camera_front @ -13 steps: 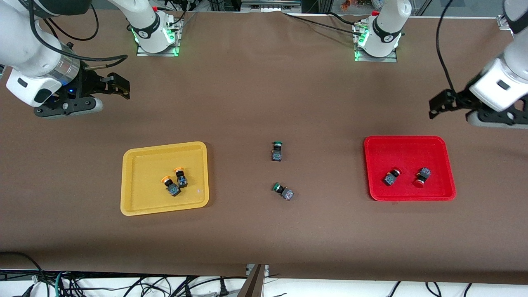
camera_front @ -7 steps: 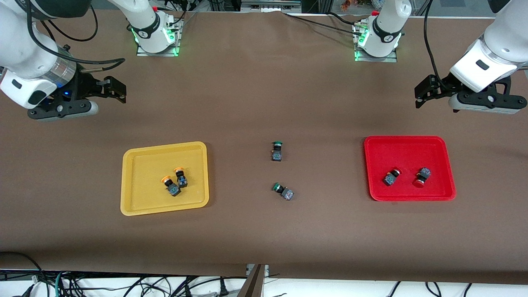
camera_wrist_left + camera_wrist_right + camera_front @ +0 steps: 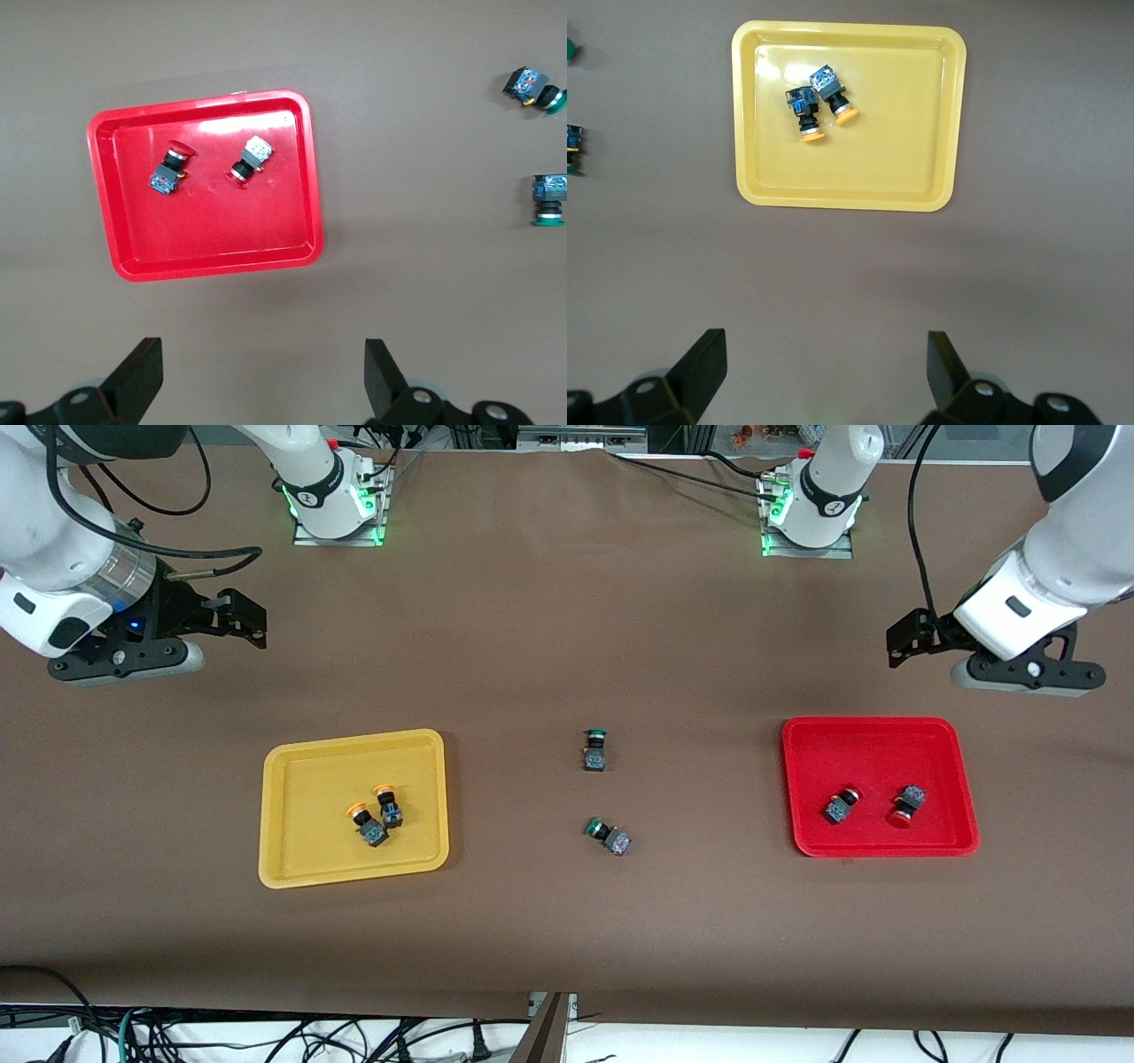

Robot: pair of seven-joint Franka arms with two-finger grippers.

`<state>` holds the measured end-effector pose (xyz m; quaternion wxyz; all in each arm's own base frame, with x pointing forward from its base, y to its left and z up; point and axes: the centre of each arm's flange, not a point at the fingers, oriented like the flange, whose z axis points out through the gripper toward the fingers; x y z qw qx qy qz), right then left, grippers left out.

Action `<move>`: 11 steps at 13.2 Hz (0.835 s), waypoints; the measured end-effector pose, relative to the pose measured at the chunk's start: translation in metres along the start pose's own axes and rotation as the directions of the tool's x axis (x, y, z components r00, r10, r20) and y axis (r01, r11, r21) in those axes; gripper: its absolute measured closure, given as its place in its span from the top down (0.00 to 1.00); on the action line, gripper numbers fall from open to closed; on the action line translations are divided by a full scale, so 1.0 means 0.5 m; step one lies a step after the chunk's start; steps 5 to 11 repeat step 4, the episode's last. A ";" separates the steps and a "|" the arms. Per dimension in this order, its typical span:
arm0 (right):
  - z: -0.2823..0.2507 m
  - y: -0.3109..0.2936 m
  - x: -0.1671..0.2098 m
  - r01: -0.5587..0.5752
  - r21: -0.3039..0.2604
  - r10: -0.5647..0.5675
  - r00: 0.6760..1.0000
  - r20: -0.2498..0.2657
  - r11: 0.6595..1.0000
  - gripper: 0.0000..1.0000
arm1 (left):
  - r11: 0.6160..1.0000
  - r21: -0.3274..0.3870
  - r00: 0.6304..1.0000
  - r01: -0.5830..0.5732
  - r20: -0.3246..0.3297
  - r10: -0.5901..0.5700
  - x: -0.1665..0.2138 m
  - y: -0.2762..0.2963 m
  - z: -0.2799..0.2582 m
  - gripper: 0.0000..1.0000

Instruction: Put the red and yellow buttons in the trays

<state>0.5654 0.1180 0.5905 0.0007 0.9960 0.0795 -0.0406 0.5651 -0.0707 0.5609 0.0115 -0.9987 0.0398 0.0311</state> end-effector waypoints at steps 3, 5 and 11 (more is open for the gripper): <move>-0.005 0.001 0.001 -0.001 0.000 0.001 1.000 -0.009 1.000 1.00 | 1.000 -0.002 1.000 0.024 -0.010 -0.024 0.006 -0.027 -0.001 1.00; -0.007 0.001 0.001 -0.001 0.001 0.001 1.000 -0.011 1.000 1.00 | 1.000 -0.003 0.999 0.030 -0.015 -0.030 0.006 -0.034 -0.007 1.00; -0.007 0.001 0.001 -0.001 0.001 0.001 1.000 -0.011 1.000 1.00 | 1.000 -0.003 0.999 0.030 -0.015 -0.030 0.006 -0.034 -0.007 1.00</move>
